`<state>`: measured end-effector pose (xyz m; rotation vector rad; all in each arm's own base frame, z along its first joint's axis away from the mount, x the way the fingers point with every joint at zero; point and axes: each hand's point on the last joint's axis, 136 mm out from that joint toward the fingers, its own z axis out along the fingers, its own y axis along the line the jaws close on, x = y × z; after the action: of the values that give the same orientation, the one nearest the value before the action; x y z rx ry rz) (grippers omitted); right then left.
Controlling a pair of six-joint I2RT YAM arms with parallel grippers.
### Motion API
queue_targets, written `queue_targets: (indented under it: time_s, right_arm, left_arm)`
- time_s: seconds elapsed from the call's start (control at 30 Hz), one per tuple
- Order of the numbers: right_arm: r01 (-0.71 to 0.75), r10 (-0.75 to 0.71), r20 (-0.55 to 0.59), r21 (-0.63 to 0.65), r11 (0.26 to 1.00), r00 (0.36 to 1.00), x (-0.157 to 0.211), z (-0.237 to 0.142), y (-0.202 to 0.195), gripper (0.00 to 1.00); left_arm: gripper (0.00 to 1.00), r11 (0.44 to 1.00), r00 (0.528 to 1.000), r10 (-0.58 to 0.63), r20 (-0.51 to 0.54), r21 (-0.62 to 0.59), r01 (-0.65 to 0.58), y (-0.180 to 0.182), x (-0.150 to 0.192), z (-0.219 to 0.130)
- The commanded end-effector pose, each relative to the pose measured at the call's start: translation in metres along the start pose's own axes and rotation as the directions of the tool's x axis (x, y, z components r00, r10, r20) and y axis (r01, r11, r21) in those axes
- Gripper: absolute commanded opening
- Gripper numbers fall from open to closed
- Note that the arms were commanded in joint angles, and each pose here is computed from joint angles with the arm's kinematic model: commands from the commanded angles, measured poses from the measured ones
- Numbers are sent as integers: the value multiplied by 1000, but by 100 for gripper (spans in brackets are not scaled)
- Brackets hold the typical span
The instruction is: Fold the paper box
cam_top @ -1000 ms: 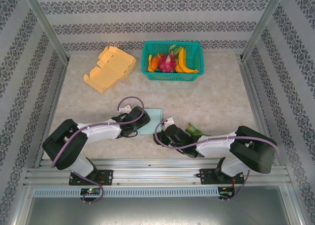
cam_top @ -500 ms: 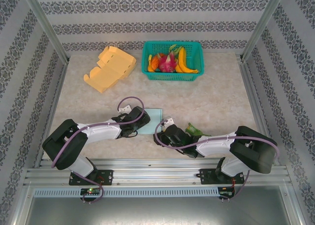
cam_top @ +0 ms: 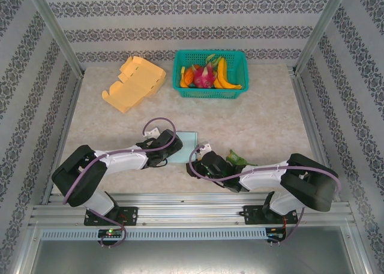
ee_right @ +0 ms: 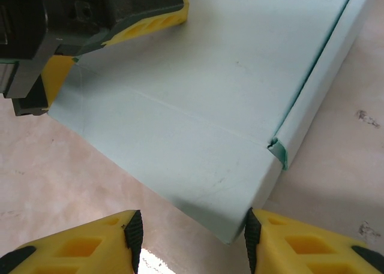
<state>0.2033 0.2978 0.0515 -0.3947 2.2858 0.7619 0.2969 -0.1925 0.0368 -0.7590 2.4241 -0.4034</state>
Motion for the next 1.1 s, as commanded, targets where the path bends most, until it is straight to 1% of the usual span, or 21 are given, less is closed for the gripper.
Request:
queue_targets:
  time_s: [0.0, 0.23, 0.4, 0.5, 0.67, 0.9, 1.07]
  right_arm:
    - [-7, 12, 36, -130, 991, 999, -12, -7, 29, 49]
    - [19, -15, 34, -102, 995, 999, -9, -3, 23, 49]
    - [11, -9, 18, -112, 994, 1000, -4, 3, 24, 49]
    - [6, -5, 18, -67, 998, 1000, -4, 6, 16, 53]
    - [2, -1, 24, -39, 999, 1000, -3, 8, 8, 53]
    - [16, -15, 23, -42, 999, 1000, -2, 14, 7, 50]
    - [46, -46, 36, -14, 999, 998, -2, 16, 1, 48]
  left_arm:
    - [92, 986, 999, 34, -42, -161, -41, 48, 16, 9]
    - [92, 986, 998, 36, -45, -162, -43, 48, 17, 10]
    - [92, 986, 998, 36, -45, -161, -43, 48, 17, 10]
    - [92, 985, 998, 37, -46, -164, -44, 49, 18, 10]
    - [92, 985, 998, 37, -43, -166, -44, 50, 17, 10]
    - [92, 986, 998, 39, -46, -162, -46, 48, 17, 10]
    - [92, 985, 998, 41, -47, -167, -48, 51, 18, 11]
